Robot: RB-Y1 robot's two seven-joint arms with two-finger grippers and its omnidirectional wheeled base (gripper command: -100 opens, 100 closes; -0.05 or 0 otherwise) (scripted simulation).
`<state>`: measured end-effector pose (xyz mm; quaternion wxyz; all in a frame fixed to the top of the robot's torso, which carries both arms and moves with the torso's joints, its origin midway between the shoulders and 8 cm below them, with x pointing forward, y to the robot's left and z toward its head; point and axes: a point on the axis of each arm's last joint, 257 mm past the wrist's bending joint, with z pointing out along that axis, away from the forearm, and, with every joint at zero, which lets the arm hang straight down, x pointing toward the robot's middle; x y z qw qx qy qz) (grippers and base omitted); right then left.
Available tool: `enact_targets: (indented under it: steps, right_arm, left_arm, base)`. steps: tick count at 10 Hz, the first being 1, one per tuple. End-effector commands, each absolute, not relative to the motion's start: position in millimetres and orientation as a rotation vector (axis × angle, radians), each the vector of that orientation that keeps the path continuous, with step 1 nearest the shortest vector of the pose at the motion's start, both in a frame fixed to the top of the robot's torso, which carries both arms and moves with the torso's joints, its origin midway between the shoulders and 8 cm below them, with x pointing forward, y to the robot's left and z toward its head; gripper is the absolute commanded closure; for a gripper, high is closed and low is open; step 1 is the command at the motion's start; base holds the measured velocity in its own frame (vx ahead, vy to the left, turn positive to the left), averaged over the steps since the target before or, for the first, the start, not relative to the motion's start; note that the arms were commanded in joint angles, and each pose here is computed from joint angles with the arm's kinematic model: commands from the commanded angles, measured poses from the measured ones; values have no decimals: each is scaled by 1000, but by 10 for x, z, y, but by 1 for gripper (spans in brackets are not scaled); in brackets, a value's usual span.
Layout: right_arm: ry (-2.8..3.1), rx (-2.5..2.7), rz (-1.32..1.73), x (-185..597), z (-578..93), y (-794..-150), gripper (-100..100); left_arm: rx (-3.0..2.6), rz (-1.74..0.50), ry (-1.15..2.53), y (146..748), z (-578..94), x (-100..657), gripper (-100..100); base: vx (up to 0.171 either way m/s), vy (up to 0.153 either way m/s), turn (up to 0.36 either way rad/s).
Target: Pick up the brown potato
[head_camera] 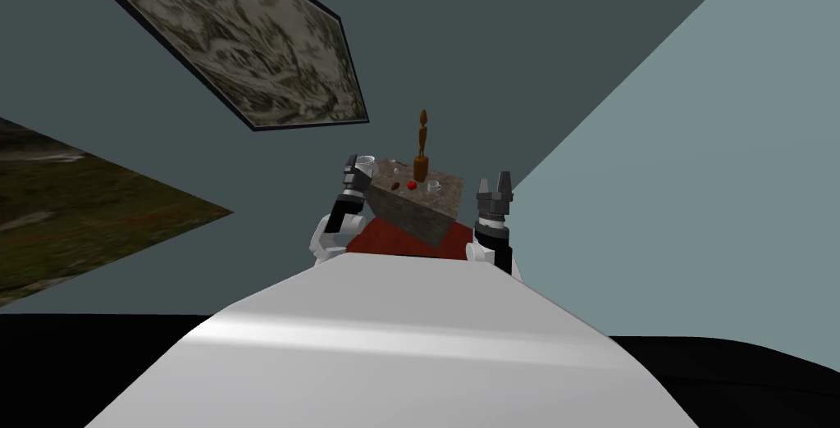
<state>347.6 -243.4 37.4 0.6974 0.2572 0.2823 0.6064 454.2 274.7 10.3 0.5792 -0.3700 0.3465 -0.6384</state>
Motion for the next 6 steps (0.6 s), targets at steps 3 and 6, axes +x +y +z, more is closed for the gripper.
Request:
enact_targets:
  steps: [3,6]
  right_arm:
    - [630,574,1352,3476,374,-2434,0]
    - [630,574,1352,3476,374,-2434,0]
  left_arm:
    - [-965,-1495,833,2812,5,4727,-100]
    - [-1060,-1520,827,2875,-29,4905,-100]
  base:
    - [-4,13,-47]
    - [1,10,-61]
